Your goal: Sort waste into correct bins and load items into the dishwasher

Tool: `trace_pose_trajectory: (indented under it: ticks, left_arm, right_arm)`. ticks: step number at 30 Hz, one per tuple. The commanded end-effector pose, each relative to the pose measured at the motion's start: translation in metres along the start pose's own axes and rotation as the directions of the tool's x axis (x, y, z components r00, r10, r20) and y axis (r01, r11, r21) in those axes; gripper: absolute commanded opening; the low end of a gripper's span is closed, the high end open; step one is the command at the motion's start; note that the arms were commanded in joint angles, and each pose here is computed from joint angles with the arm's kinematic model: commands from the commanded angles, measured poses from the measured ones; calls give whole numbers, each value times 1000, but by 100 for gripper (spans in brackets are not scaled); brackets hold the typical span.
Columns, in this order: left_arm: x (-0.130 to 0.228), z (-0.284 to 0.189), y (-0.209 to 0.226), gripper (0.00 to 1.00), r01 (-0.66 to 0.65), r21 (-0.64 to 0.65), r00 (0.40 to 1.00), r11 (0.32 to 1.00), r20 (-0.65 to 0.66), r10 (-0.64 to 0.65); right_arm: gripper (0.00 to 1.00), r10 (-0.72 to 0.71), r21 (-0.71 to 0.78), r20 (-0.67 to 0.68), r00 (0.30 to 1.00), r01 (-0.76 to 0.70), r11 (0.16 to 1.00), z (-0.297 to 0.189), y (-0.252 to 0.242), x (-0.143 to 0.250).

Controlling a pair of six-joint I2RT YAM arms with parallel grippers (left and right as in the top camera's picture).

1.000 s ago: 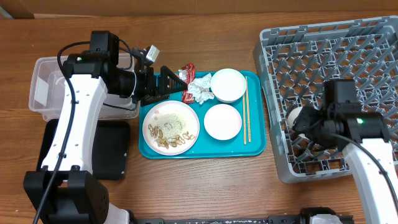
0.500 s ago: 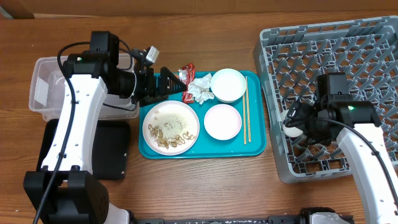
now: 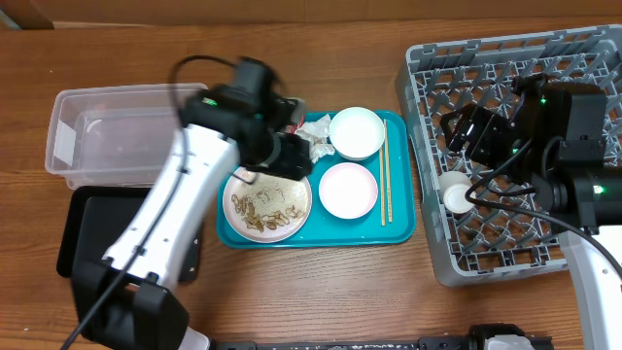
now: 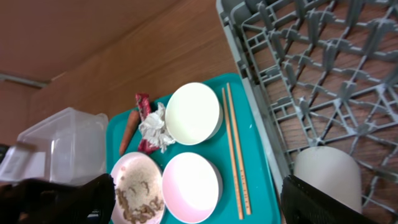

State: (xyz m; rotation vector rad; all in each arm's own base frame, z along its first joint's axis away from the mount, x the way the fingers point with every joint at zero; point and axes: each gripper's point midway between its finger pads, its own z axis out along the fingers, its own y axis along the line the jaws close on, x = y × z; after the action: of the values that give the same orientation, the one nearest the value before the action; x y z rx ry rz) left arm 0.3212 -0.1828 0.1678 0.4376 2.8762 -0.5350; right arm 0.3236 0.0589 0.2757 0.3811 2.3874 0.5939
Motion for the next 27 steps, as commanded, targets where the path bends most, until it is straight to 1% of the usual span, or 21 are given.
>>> trace_pose_trajectory:
  ticks: [1,3,4,6,7,10,11,13,15,16,18,21,23,24,26,27]
  left_arm:
    - [0,22,14,67,-59,-277,997,959,27,70]
    - [0,32,11,63,-51,-325,997,944,36,66]
    - [1,33,12,60,-30,-340,998,940,40,47]
    - [1,34,12,56,19,-344,998,939,55,0]
    - [0,32,13,55,42,-343,998,938,66,-21]
    - [-4,18,23,50,121,-344,991,931,100,-92]
    - [-4,7,28,49,148,-346,987,926,112,-116]
    - [-6,-18,39,50,204,-349,976,914,141,-164]
    - [-6,-56,55,56,275,-356,957,893,191,-218]
    - [-4,-73,62,58,310,-353,945,883,220,-243]
    - [1,-105,76,66,385,-343,912,857,281,-298]
    - [17,-151,100,76,506,-315,841,803,389,-377]
    - [32,-177,115,86,587,-291,779,755,457,-429]
    - [39,-188,122,89,615,-283,754,736,484,-444]
    - [54,-206,134,100,668,-268,704,694,529,-474]
    - [63,-215,139,100,696,-262,677,669,549,-490]
  right_arm:
    - [85,-30,-59,-31,999,28,998,-2,16,6]
    - [83,-40,-64,-56,998,36,997,0,19,13]
    - [80,-45,-65,-76,996,40,997,2,21,18]
    - [68,-69,-64,-142,987,60,996,9,26,34]
    - [66,-84,-63,-172,982,74,995,13,27,42]
    - [58,-135,-13,-267,954,136,991,35,25,68]
    - [57,-153,16,-295,943,165,986,45,22,77]
    - [53,-183,81,-357,916,226,971,68,14,96]
    - [48,-164,165,-405,900,248,955,89,3,110]
    - [47,-147,208,-423,894,254,945,100,-3,115]
    - [47,-136,238,-454,880,267,934,118,-8,123]
    - [47,-119,262,-509,852,285,922,143,-18,138]
    - [47,-97,279,-549,830,291,915,157,-27,149]
    - [47,-87,287,-566,820,295,911,163,-31,154]
    - [46,-65,301,-600,797,300,905,174,-39,164]
    - [45,-55,305,-616,786,302,903,180,-43,170]
